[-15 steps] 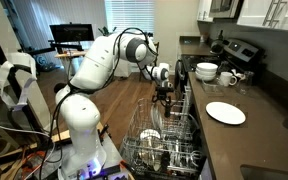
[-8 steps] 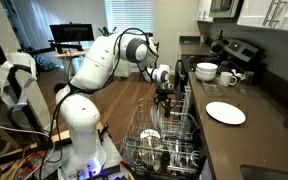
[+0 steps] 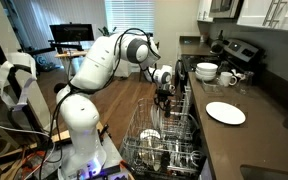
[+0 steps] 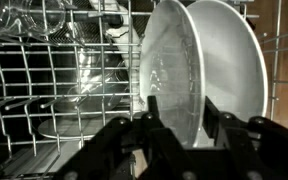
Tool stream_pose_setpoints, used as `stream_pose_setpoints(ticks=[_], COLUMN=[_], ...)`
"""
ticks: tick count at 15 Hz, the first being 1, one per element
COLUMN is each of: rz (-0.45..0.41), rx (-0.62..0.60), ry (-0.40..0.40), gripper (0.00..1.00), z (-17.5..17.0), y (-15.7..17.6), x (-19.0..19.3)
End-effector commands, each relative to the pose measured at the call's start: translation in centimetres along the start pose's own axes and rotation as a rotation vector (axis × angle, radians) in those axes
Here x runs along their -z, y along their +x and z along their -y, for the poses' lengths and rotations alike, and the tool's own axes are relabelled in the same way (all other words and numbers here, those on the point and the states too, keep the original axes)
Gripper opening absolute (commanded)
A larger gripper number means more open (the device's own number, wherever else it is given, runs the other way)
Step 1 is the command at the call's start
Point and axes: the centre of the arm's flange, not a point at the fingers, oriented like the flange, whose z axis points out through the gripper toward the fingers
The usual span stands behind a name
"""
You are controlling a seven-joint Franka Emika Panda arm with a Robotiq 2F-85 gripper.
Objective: Take a plate out of the dishwasher and put it on top of the one on the counter
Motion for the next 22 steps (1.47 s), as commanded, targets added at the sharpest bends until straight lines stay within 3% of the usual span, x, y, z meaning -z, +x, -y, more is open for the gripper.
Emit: stream_pose_setpoints(ticks=[1, 2, 3, 4, 5, 10, 12, 15, 22], rz=[-0.077, -0.095, -0.107, -0.117, -0.126, -0.14, -0.13, -0.103, 0.061], rx=[-0.041, -0.052, -0.057, -0.061, -0.065, -0.065, -0.065, -0.068, -0.056], ry=[0.034, 0.035, 0.037, 0.036, 0.036, 0.05, 0.076, 0.12, 0.17], gripper=[0.69, 0.65, 0.48, 0.4, 0.38, 0.07, 0.03, 0.05, 0.05], z=[-0.5, -0.7, -0.8, -0.9, -1.0, -0.9, -0.8, -0.1, 0.5], y=[-1.4, -1.5, -1.5, -1.6, -1.7, -1.8, -2.0, -2.5, -5.4], x=[0.7, 0.7, 0.8, 0.8, 0.9, 1.2, 1.7, 2.5, 6.6])
